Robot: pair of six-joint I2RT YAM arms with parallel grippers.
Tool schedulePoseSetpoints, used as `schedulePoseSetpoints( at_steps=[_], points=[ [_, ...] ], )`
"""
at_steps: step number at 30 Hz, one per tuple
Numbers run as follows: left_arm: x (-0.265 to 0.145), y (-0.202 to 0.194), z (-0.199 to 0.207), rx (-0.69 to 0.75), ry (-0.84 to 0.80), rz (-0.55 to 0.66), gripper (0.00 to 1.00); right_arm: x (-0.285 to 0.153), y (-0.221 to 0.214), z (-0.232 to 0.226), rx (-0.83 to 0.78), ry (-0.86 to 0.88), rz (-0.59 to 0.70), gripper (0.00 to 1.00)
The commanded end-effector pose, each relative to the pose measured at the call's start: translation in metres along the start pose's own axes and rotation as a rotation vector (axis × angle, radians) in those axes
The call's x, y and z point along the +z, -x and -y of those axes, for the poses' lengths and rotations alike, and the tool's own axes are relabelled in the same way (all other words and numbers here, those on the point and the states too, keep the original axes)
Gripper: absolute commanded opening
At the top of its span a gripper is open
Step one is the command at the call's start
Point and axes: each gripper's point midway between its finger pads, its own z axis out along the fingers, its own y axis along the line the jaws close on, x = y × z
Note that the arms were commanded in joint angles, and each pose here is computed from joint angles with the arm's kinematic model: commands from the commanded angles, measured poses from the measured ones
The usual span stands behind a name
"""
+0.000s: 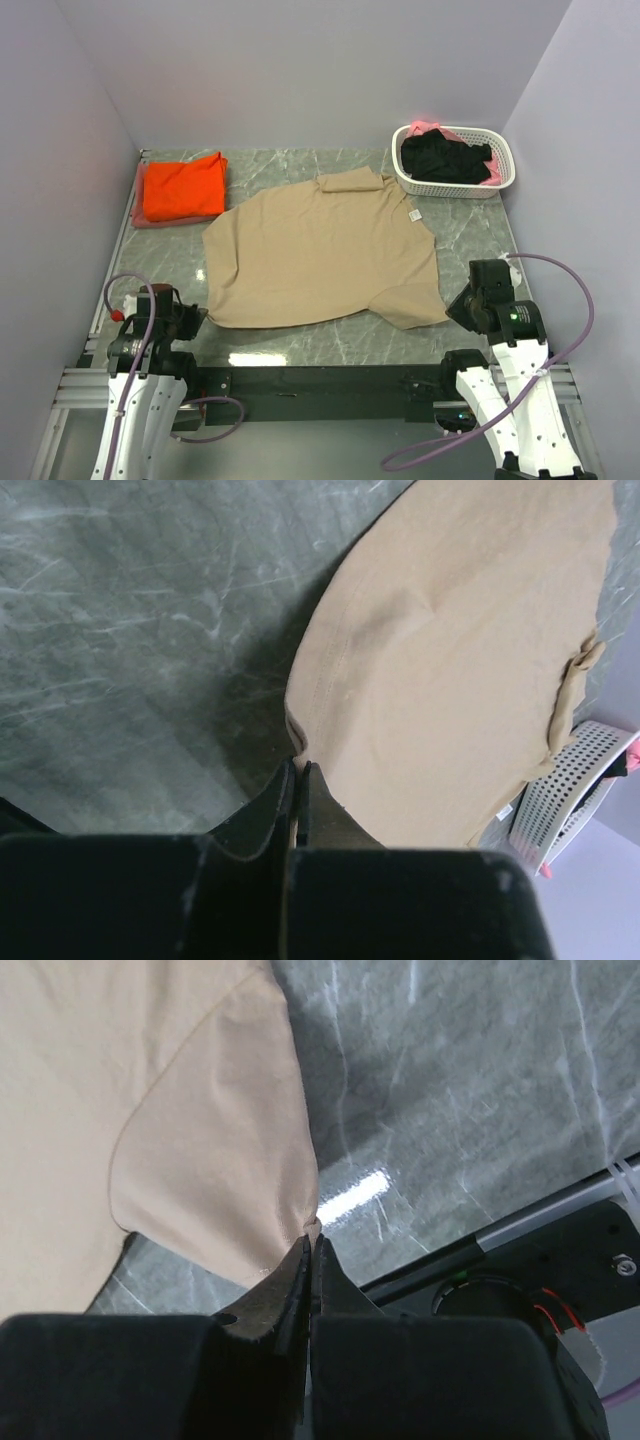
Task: Fold and stack the t-shirts
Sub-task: Flatten the tshirt out, then fold the tshirt
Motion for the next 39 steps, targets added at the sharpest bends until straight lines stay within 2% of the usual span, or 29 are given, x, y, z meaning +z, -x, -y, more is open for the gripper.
schedulePoseSetpoints(
  at_steps=[1, 12, 17, 24, 29, 39],
  points=[
    [0.002, -0.008, -0.005, 0.009, 0.02, -0.043, 0.01, -0.001, 0.002, 0.011, -0.004, -0.055, 0.014, 0.0],
    [0.012, 0.003, 0.003, 0.021, 0.056, 0.008, 0.0, 0.006, 0.03, -0.015, -0.029, 0.0, 0.063, 0.0],
    [0.014, 0.013, 0.007, 0.025, 0.081, 0.055, 0.0, 0.003, 0.053, -0.026, -0.021, 0.013, 0.136, 0.0],
    [0.029, 0.015, 0.011, 0.069, 0.142, 0.052, 0.0, 0.022, 0.065, -0.052, -0.043, 0.049, 0.101, 0.0],
    [0.032, 0.027, 0.034, 0.066, 0.091, 0.11, 0.0, 0.022, 0.086, -0.073, -0.051, 0.1, 0.145, 0.0],
    [0.057, 0.037, 0.058, 0.104, 0.117, 0.141, 0.01, 0.037, 0.115, -0.111, -0.065, 0.162, 0.15, 0.0]
  ],
)
